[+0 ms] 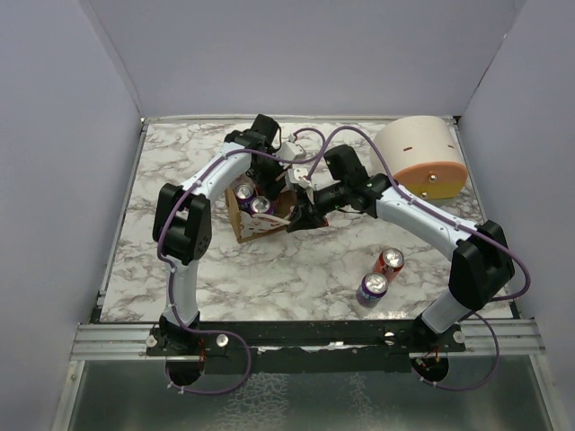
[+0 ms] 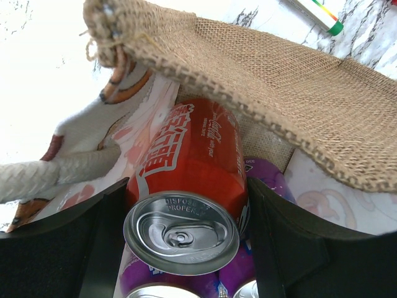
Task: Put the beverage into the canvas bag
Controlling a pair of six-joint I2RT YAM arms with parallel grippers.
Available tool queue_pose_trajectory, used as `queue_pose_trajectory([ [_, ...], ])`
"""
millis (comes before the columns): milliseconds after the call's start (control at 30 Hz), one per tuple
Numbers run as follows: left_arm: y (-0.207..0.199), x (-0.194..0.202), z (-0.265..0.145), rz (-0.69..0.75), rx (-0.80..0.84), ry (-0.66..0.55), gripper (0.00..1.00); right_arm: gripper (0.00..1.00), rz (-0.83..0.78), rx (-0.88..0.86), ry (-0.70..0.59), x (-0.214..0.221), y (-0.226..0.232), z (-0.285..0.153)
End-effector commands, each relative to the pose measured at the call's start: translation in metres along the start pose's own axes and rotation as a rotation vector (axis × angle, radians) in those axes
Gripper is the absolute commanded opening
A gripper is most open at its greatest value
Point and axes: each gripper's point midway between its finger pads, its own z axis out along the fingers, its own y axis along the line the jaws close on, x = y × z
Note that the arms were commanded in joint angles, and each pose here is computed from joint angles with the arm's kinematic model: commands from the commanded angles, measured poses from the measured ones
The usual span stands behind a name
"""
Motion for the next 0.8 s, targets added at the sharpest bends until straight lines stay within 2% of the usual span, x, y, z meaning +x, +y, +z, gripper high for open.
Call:
queue_pose_trajectory([
  [0, 0.010, -0.002, 0.004, -0.002, -0.046, 0.003, 0.63, 0.01, -0.027, -0.004, -0.023, -0.012, 0.007, -0.004],
  [367, 0.011, -0.004, 0.001, -0.002, -0.046, 0.002, 0.79, 0.01, -0.038, 0.003, -0.022, -0.013, 0.008, -0.006],
  [767, 0.009, -0.010, -0.011, 0.001, -0.045, -0.023, 0.86, 0.01, -0.045, 0.000, -0.025, -0.014, 0.010, -0.007],
])
